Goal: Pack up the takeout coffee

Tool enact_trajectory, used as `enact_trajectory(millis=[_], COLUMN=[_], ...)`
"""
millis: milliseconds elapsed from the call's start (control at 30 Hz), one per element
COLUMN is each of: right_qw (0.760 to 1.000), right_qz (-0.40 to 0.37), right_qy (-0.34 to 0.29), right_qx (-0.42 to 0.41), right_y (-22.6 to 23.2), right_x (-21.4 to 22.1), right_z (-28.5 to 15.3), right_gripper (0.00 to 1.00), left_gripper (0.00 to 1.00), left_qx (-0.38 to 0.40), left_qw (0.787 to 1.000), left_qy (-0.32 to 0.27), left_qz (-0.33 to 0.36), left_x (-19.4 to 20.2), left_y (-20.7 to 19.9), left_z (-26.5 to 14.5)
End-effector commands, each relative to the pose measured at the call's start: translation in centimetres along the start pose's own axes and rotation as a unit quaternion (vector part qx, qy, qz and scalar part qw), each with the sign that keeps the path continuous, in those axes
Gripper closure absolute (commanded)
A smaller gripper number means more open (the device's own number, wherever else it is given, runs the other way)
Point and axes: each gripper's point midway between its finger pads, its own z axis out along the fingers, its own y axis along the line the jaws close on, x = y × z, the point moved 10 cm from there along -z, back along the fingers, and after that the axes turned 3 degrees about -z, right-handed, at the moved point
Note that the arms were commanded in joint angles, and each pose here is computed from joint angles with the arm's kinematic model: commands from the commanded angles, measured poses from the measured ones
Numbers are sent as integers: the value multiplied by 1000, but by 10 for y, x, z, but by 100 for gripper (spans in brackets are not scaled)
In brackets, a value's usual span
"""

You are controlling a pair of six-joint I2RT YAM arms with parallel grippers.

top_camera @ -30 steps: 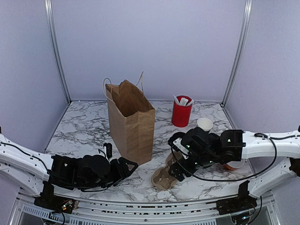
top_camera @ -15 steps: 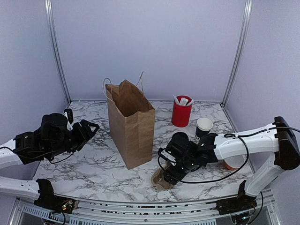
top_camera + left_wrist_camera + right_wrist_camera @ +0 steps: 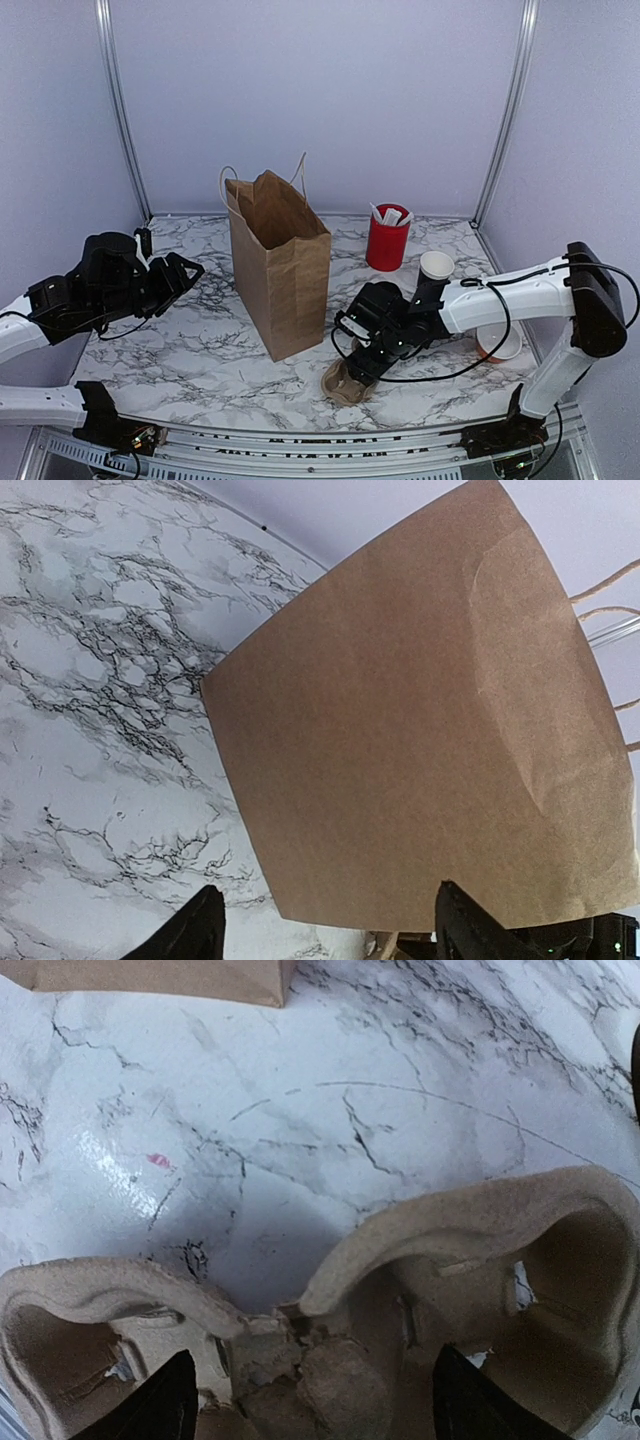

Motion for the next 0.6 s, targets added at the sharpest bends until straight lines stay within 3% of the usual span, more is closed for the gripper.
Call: enact_trajectory(millis=[0, 267, 567], right_qw=[1000, 1000, 995], right_qz=[-13, -7, 82], right_qy=[-20, -6, 21], right_qx=[-12, -7, 57], right_y=[3, 3, -9], right_x=[-14, -15, -12], right_z=[-3, 1, 3], right_gripper=[23, 31, 43], left_gripper=[28, 28, 28], left_qx=[7, 2, 5], left_qw=[1000, 1000, 1000], left_qy=[6, 8, 8], left_qz=[8, 7, 3], left_x=[-4, -1, -1], left_y=[0, 7, 9], left_z=[-6, -5, -6])
